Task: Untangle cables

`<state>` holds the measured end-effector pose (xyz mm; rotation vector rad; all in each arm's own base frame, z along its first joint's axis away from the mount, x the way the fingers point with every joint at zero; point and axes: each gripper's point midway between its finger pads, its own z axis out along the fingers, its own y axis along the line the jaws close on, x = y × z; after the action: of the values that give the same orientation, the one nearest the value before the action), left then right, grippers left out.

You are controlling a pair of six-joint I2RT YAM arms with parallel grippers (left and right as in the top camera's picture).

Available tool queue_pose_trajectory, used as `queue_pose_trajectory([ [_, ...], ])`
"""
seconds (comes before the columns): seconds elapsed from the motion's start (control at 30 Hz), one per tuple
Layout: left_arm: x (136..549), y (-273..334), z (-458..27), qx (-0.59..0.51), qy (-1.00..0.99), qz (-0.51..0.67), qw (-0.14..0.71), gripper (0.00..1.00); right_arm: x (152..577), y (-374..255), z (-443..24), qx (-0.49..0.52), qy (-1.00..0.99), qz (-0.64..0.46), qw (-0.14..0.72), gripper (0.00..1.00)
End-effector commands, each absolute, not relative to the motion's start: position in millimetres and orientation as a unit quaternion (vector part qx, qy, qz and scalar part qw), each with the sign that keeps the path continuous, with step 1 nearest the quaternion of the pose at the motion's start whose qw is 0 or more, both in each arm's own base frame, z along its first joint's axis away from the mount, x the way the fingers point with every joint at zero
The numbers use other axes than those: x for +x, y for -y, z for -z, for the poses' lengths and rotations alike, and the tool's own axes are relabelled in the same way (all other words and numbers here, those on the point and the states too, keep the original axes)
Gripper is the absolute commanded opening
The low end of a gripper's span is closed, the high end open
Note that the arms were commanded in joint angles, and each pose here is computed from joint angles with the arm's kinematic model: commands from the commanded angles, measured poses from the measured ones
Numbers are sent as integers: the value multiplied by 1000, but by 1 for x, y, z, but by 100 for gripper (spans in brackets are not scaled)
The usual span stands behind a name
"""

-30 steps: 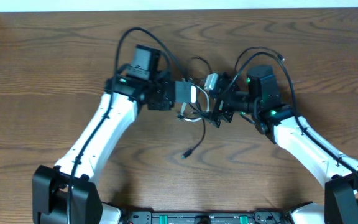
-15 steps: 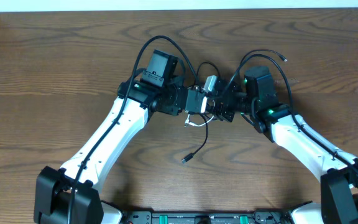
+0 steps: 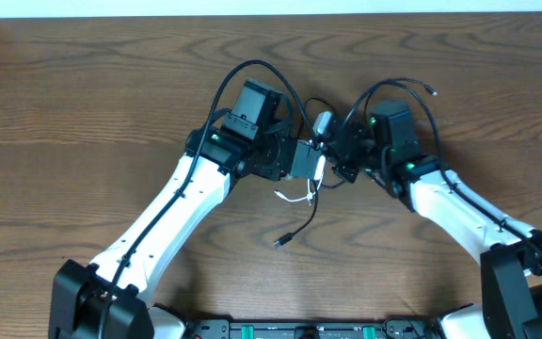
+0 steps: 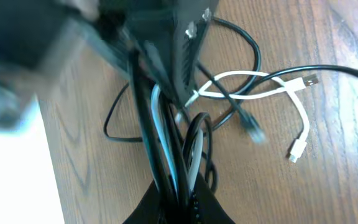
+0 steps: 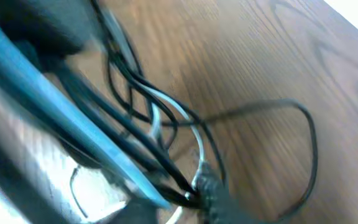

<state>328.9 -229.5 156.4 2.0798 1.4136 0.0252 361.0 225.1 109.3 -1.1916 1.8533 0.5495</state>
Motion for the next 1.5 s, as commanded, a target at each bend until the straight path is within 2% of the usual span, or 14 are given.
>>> queue_pose_trajectory([
  [0.0, 326, 231, -175, 785, -526, -12, 327, 8, 361, -218, -117, -460, -733, -266, 425, 71],
  [0.07, 321, 237, -179, 786, -518, 5, 338, 7, 355, -224, -122, -467, -719, -289, 427, 75],
  [0.23, 310, 253, -190, 787, -493, 54, 367, 8, 349, -234, -127, -478, -703, -304, 430, 74],
  [0.3, 306, 257, -192, 787, -487, 69, 373, 7, 350, -235, -128, -480, -700, -304, 433, 62],
  [0.33, 306, 257, -192, 787, -487, 69, 372, 8, 350, -235, -129, -480, -699, -303, 435, 46],
  [0.4, 305, 256, -192, 787, -487, 69, 371, 7, 353, -233, -129, -478, -702, -296, 437, 1],
  [0.57, 312, 240, -181, 788, -512, 29, 340, 7, 376, -211, -118, -425, -756, -243, 435, 1],
  [0.77, 319, 213, -168, 786, -547, -32, 286, 7, 387, -187, -118, -388, -774, -241, 438, 1],
  [0.9, 321, 209, -167, 783, -553, -41, 280, 8, 389, -179, -120, -375, -777, -251, 439, 1],
  [0.93, 321, 210, -167, 783, -553, -39, 281, 17, 390, -178, -120, -374, -777, -251, 439, 1],
  [0.97, 319, 212, -167, 784, -551, -33, 284, 98, 391, -176, -120, -370, -779, -251, 439, 1],
  [1.07, 317, 216, -168, 782, -552, -18, 290, 98, 394, -170, -122, -352, -785, -255, 441, 1],
  [1.3, 326, 229, -180, 696, -638, 29, 330, 98, 400, -158, -142, -321, -770, -305, 460, 1],
  [1.47, 312, 260, -198, 666, -634, 141, 368, 98, 404, -153, -176, -302, -730, -366, 492, 1],
])
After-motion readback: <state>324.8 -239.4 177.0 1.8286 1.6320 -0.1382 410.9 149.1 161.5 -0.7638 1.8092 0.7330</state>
